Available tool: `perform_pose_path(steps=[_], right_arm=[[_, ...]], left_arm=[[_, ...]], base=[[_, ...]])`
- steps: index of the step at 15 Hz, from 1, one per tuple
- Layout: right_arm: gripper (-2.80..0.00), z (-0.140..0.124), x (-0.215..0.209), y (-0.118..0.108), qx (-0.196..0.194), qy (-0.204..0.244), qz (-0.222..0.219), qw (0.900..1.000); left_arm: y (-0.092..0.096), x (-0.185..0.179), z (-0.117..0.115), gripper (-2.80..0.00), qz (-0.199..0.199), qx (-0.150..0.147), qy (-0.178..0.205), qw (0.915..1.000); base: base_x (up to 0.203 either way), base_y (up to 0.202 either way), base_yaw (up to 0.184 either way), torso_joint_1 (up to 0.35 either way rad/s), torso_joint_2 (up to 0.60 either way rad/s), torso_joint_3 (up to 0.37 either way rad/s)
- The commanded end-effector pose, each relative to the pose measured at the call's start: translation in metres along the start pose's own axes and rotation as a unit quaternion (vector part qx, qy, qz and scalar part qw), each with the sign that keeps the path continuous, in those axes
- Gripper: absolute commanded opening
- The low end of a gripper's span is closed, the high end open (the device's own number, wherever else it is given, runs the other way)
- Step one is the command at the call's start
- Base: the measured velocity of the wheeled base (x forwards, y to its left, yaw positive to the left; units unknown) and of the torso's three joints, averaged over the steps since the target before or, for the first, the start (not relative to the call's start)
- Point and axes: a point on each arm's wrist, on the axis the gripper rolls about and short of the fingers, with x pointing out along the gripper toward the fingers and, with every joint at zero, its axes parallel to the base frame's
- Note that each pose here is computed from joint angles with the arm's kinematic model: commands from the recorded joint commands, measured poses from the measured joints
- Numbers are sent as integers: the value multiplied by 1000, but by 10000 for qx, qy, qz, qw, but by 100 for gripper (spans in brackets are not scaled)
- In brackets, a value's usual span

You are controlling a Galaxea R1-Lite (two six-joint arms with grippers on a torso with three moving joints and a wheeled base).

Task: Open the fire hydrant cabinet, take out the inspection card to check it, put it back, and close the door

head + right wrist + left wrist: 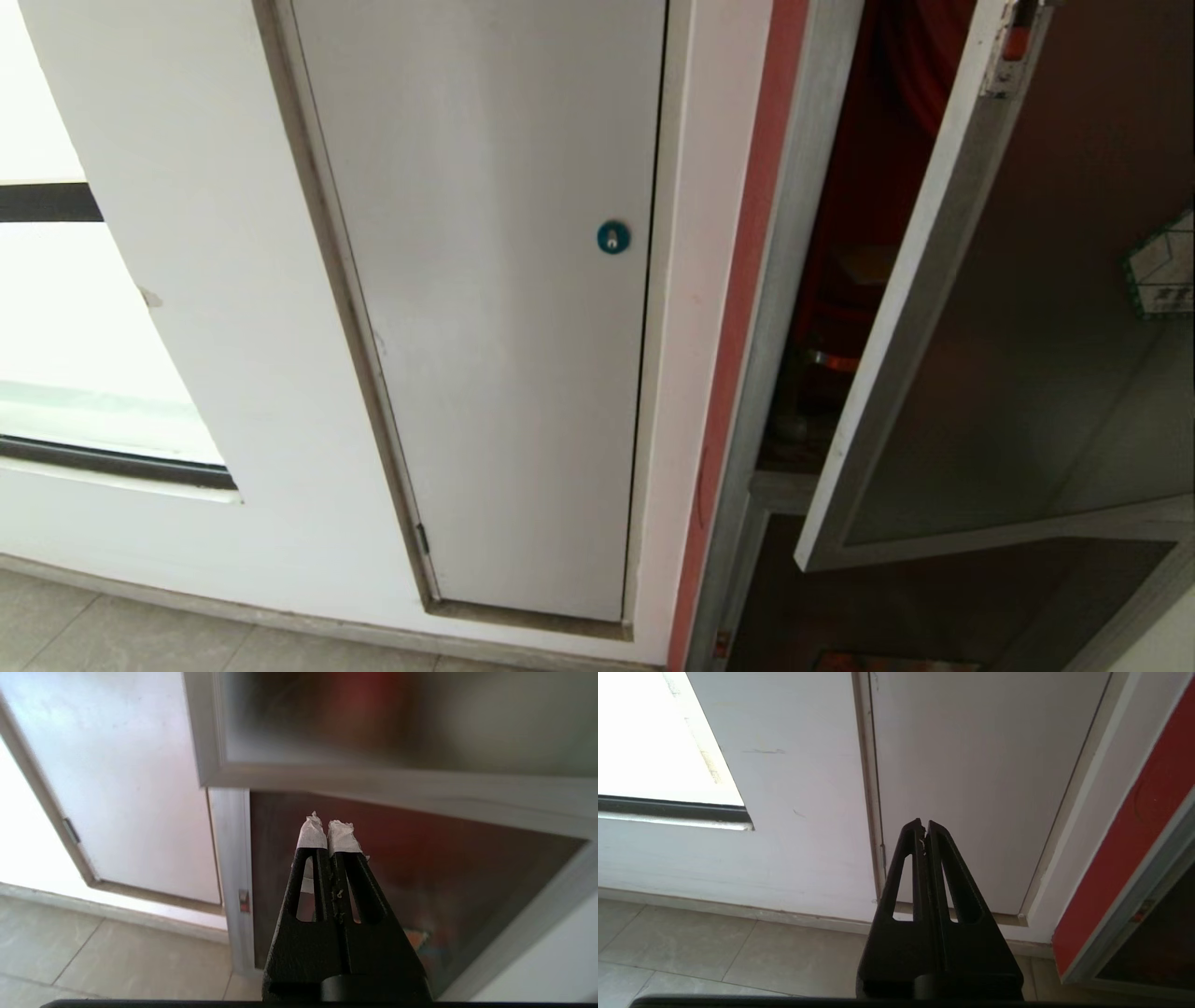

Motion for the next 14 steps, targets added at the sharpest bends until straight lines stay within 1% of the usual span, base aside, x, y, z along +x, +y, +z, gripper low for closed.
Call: perform_pose_path(steps=[1, 4, 5, 14], right_arm=[[-280, 0, 0, 0, -3, 8, 4, 10000], [-280, 0, 0, 0, -3, 8, 4, 10000], [-280, 0, 0, 0, -3, 8, 4, 10000], [-280, 0, 0, 0, -3, 1, 4, 10000]], left_arm=[[0, 0, 0, -280, 2, 0, 12, 10000], [0, 0, 0, -280, 2, -8, 5, 10000], [0, 0, 0, -280, 2, -15, 12, 10000], [0, 0, 0, -280, 2, -15, 12, 10000]], base=[[198, 0, 2, 5, -1, 2], [189, 0, 0, 3, 1, -1], [94, 0, -3, 17, 8, -2], [0, 0, 0, 0, 0, 0]])
